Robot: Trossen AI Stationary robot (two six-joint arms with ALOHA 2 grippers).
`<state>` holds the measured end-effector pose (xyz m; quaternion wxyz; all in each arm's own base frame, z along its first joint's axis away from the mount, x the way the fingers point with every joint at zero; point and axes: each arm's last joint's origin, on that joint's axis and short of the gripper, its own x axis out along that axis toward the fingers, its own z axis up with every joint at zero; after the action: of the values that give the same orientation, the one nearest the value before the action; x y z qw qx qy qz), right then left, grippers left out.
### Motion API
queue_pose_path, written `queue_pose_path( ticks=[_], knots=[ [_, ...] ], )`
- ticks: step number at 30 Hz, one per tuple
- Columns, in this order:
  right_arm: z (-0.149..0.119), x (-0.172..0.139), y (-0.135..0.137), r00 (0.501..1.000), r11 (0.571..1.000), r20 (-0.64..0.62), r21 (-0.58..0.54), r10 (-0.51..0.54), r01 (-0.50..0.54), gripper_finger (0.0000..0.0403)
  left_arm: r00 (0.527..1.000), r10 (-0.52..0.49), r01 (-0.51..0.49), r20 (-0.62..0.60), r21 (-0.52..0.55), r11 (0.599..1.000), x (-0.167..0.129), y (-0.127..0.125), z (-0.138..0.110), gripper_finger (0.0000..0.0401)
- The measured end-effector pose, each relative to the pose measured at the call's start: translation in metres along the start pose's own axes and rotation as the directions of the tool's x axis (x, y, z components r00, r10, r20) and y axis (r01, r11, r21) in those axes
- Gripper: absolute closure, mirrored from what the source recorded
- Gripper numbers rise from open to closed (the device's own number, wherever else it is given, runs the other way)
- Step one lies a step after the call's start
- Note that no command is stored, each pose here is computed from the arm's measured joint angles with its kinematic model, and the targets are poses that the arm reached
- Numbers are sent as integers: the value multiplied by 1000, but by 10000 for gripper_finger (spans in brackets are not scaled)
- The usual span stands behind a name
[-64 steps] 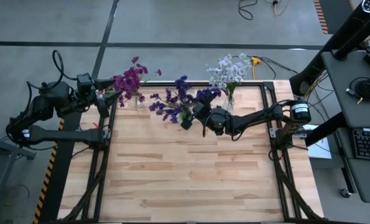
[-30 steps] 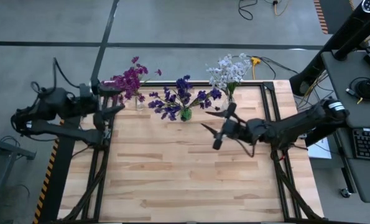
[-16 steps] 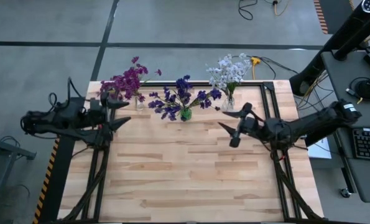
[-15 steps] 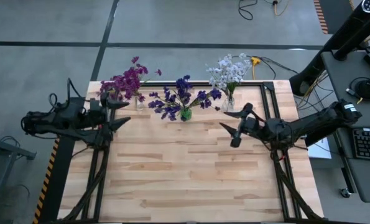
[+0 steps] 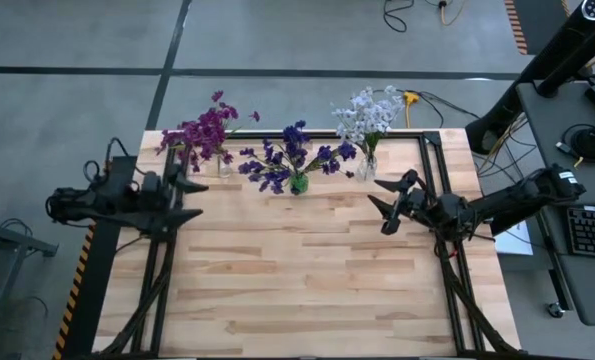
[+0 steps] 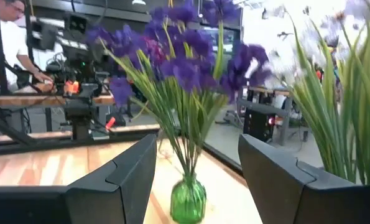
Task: Sort flowers into vase by color
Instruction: Return to Home Position
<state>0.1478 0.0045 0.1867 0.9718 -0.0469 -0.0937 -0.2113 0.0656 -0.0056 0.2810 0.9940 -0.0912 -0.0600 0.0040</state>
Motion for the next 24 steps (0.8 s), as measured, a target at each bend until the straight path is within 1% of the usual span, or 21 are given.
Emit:
queue_pose_path(
  ticks=[3,5,6,10,13,15,18,20,24],
  knots=[
    [-5,-3,-2,1000,1000,-13,-2,-6,6,184,996,-84,84,8,-24,996,-9,-2,7,108],
    [-6,-3,-3,1000,1000,-16,-8,-9,9,183,992,-124,123,-39,-34,992,-15,-2,8,108],
    [-6,-3,-3,1000,1000,-15,-15,-9,9,184,990,-120,118,-75,-37,992,-17,-2,5,108],
    [-2,-4,-5,1000,998,8,-58,-28,28,184,982,-92,80,-164,-80,994,-15,2,-18,108],
    [4,-6,-7,998,997,48,-68,-40,43,184,974,-120,96,-194,-132,987,-7,3,-38,108],
    [9,-8,-9,996,996,76,-79,-46,52,184,971,-149,120,-190,-154,981,-3,3,-48,108],
    [15,-11,-12,992,994,114,-83,-56,65,184,967,-155,125,-202,-150,981,2,4,-63,108],
    [19,-14,-15,989,995,137,-70,-62,72,184,966,-152,128,-211,-125,984,5,5,-73,108],
    [24,-20,-19,985,996,160,-44,-67,75,184,969,-156,140,-191,-95,986,10,7,-87,108]
  ],
)
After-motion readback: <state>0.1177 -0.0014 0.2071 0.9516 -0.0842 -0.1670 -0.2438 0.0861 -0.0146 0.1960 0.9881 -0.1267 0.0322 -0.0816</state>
